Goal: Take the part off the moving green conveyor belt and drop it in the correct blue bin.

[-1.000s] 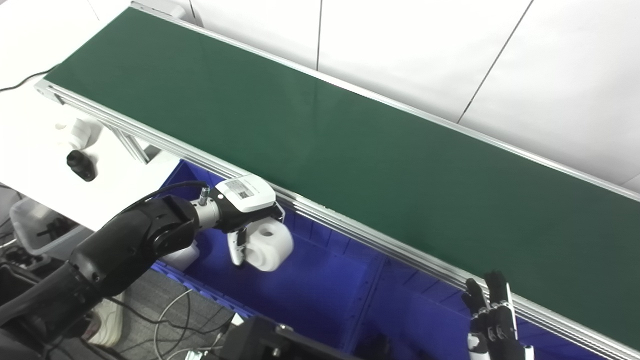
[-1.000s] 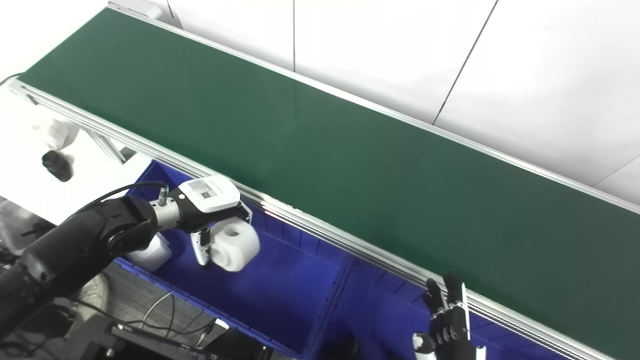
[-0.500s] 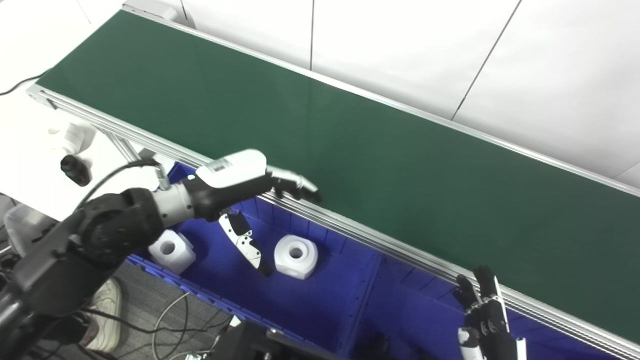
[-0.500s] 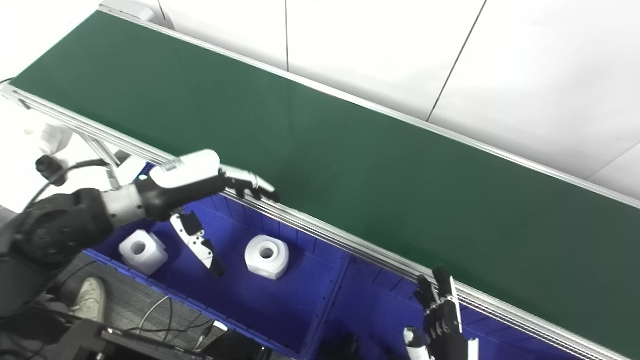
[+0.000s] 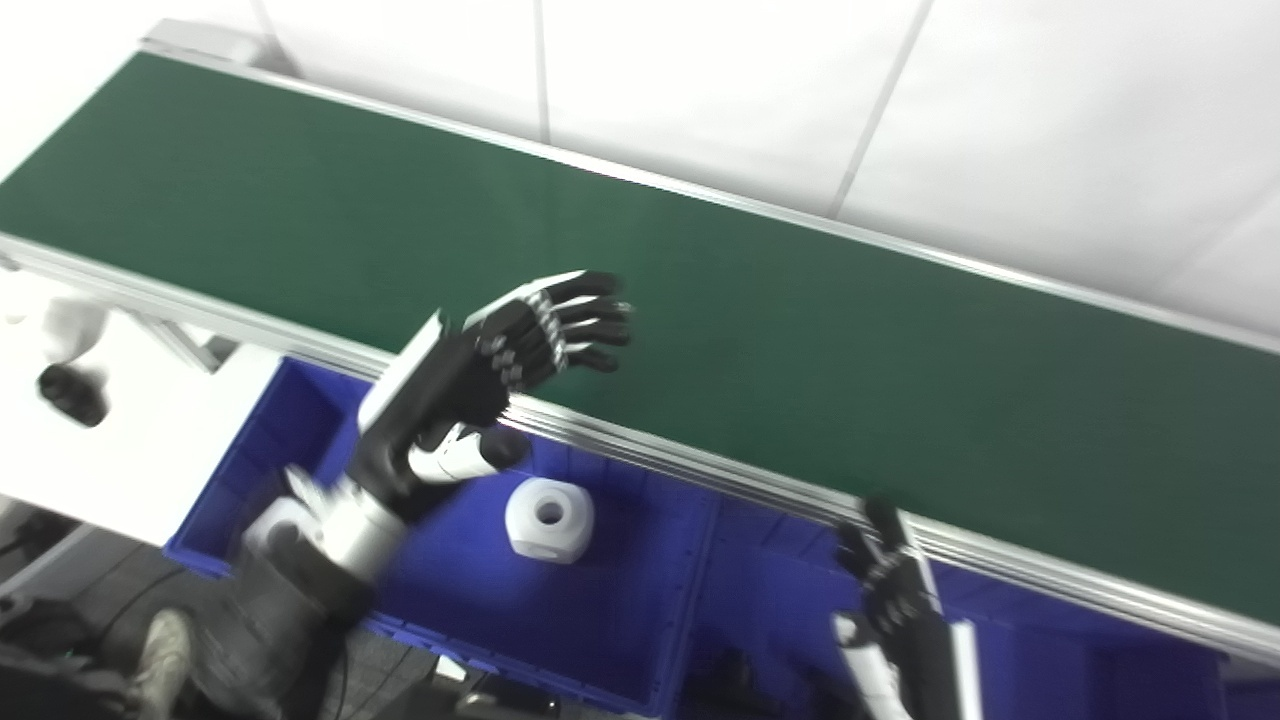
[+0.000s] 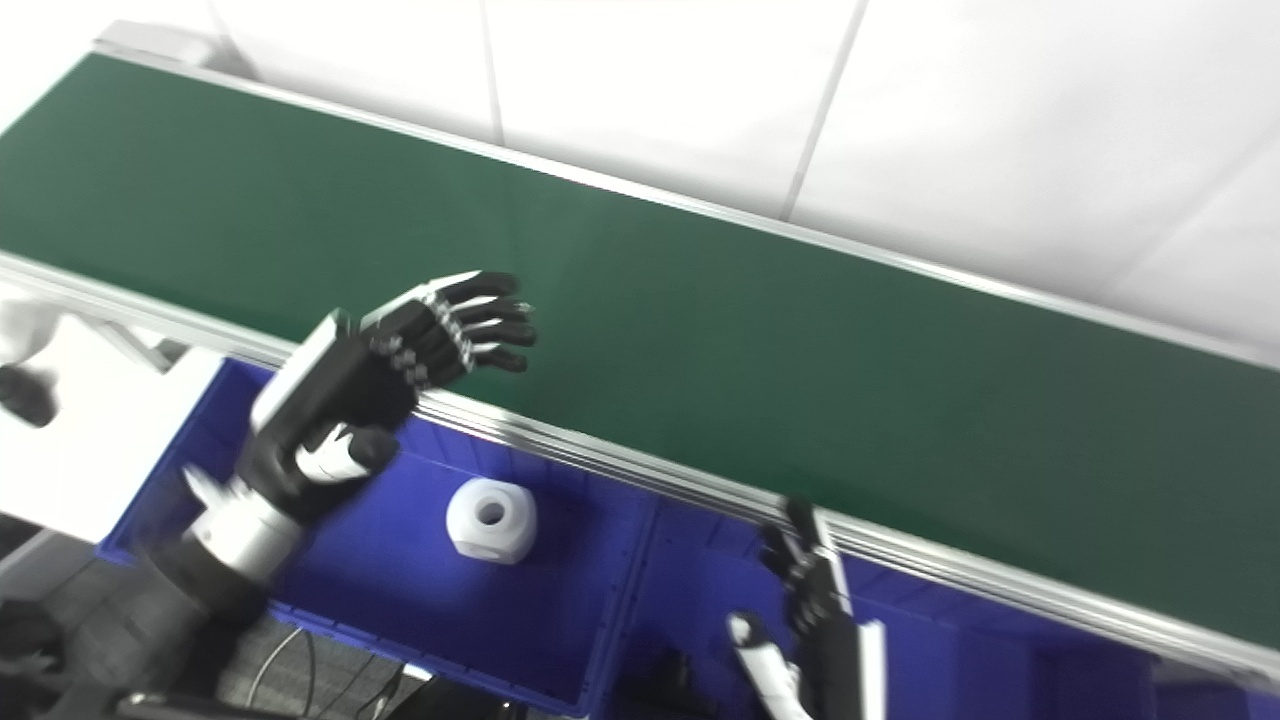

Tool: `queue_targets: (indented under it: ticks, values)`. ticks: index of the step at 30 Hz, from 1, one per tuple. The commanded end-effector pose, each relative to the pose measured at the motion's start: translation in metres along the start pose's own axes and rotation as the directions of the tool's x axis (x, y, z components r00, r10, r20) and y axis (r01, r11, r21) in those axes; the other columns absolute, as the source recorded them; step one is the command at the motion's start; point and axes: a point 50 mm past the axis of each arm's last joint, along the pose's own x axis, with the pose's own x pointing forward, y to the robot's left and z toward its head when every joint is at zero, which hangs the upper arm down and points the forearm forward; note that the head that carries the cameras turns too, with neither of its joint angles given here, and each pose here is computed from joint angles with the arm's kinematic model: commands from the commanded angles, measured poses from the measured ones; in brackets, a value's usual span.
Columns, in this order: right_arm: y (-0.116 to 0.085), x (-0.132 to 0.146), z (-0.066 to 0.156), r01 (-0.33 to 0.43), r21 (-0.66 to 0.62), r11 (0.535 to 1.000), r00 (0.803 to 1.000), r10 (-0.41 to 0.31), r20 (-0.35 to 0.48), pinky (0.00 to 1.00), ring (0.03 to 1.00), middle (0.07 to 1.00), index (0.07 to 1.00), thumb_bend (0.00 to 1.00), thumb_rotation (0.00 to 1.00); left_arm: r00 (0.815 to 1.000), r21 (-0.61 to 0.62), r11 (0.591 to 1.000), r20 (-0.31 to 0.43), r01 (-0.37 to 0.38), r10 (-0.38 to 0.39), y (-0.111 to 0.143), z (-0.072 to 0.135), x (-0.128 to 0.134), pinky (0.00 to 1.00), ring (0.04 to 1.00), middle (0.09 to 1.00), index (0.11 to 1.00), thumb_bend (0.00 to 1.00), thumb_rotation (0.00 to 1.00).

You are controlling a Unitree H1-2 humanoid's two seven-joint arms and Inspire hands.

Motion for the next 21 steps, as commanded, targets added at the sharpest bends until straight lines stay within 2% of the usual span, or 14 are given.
queue_targets:
  ticks: [1, 2, 4, 6, 9, 12, 15, 21]
  values:
    - [0.010, 0.003, 0.007, 0.006, 0.009, 1.000, 0.999, -0.007, 0.049, 0.86, 0.854, 0.908, 0.923, 0.80, 0.73, 0.998, 0.133, 0.989, 0.029, -0.061, 0.057, 0.006, -0.009, -0.004, 0.78, 0.830, 0.867, 0.864, 0.76, 0.69]
    - [0.015, 0.004, 0.007, 0.008, 0.014, 1.000, 0.999, -0.008, 0.045, 0.86, 0.853, 0.907, 0.923, 0.81, 0.73, 0.997, 0.194, 0.978, 0.011, -0.073, 0.072, 0.008, -0.021, -0.007, 0.77, 0.826, 0.869, 0.856, 0.72, 0.69]
    - [0.024, 0.007, 0.007, 0.015, 0.022, 1.000, 0.999, -0.015, 0.037, 0.88, 0.865, 0.913, 0.922, 0.82, 0.73, 0.998, 0.303, 0.952, -0.029, -0.045, 0.057, 0.013, -0.039, -0.013, 0.78, 0.849, 0.882, 0.849, 0.60, 0.66]
    - [0.032, 0.010, 0.007, 0.028, 0.036, 0.999, 0.999, -0.029, 0.033, 0.88, 0.869, 0.910, 0.919, 0.84, 0.73, 0.999, 0.372, 0.928, -0.048, 0.007, 0.012, 0.020, -0.049, -0.016, 0.79, 0.863, 0.880, 0.823, 0.54, 0.57]
    - [0.040, 0.014, 0.008, 0.038, 0.048, 0.998, 0.999, -0.040, 0.033, 0.88, 0.866, 0.905, 0.916, 0.85, 0.73, 0.998, 0.400, 0.915, -0.050, 0.048, -0.030, 0.027, -0.055, -0.016, 0.79, 0.865, 0.875, 0.802, 0.55, 0.53]
    - [0.044, 0.016, 0.009, 0.044, 0.050, 0.998, 0.999, -0.046, 0.030, 0.87, 0.862, 0.906, 0.919, 0.85, 0.74, 0.998, 0.403, 0.913, -0.058, 0.059, -0.039, 0.030, -0.058, -0.016, 0.78, 0.861, 0.875, 0.801, 0.55, 0.53]
    - [0.043, 0.016, 0.011, 0.050, 0.058, 0.997, 0.998, -0.052, 0.025, 0.87, 0.861, 0.909, 0.919, 0.86, 0.75, 0.997, 0.396, 0.916, -0.064, 0.064, -0.042, 0.029, -0.058, -0.015, 0.78, 0.858, 0.881, 0.814, 0.57, 0.56]
    - [0.035, 0.013, 0.014, 0.045, 0.052, 0.998, 0.999, -0.045, 0.008, 0.86, 0.867, 0.912, 0.922, 0.87, 0.75, 0.997, 0.398, 0.915, -0.067, 0.064, -0.040, 0.024, -0.057, -0.015, 0.76, 0.844, 0.876, 0.812, 0.57, 0.53]
